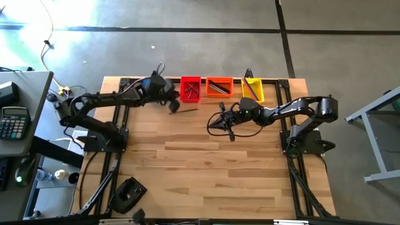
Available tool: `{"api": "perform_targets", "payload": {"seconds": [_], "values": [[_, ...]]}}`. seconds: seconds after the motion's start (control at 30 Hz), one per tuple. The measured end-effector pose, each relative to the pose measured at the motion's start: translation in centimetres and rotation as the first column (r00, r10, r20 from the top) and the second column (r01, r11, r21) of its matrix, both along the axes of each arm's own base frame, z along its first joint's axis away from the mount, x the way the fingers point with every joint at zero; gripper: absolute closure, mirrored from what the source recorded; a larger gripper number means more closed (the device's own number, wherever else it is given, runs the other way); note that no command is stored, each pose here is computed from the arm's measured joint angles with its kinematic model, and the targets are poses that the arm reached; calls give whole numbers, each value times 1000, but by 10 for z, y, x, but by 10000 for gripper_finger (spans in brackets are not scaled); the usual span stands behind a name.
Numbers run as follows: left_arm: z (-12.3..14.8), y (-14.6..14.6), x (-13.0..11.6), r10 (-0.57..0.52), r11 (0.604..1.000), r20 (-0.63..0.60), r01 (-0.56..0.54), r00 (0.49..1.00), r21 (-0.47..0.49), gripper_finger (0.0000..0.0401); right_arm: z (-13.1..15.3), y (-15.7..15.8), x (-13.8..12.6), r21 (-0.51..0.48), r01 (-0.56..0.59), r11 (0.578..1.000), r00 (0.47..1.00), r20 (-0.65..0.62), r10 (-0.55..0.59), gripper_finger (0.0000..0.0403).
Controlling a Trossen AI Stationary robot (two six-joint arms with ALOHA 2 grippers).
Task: Sort crayons/erasers/pens/pencils in bins
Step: Put the dark blue colored pencil into the yellow bin
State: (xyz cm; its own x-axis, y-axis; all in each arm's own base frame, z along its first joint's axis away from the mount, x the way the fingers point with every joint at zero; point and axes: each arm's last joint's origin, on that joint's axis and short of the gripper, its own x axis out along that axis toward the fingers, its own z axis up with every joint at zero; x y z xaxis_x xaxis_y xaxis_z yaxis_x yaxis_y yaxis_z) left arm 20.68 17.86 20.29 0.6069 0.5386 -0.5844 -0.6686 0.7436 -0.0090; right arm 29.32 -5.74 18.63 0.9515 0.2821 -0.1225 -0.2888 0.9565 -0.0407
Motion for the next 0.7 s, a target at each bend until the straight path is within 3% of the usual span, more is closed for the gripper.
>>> {"api": "perform_targets", "payload": {"seconds": [0.37,0.7], "values": [[-15,-33,11,-223,975,-199,215,954,-61,399,0,0,0,0,0,1000,1000,0,0,403],[-16,-43,17,-341,936,-138,323,930,-139,401,0,0,0,2,0,1000,1000,0,0,403]]}}
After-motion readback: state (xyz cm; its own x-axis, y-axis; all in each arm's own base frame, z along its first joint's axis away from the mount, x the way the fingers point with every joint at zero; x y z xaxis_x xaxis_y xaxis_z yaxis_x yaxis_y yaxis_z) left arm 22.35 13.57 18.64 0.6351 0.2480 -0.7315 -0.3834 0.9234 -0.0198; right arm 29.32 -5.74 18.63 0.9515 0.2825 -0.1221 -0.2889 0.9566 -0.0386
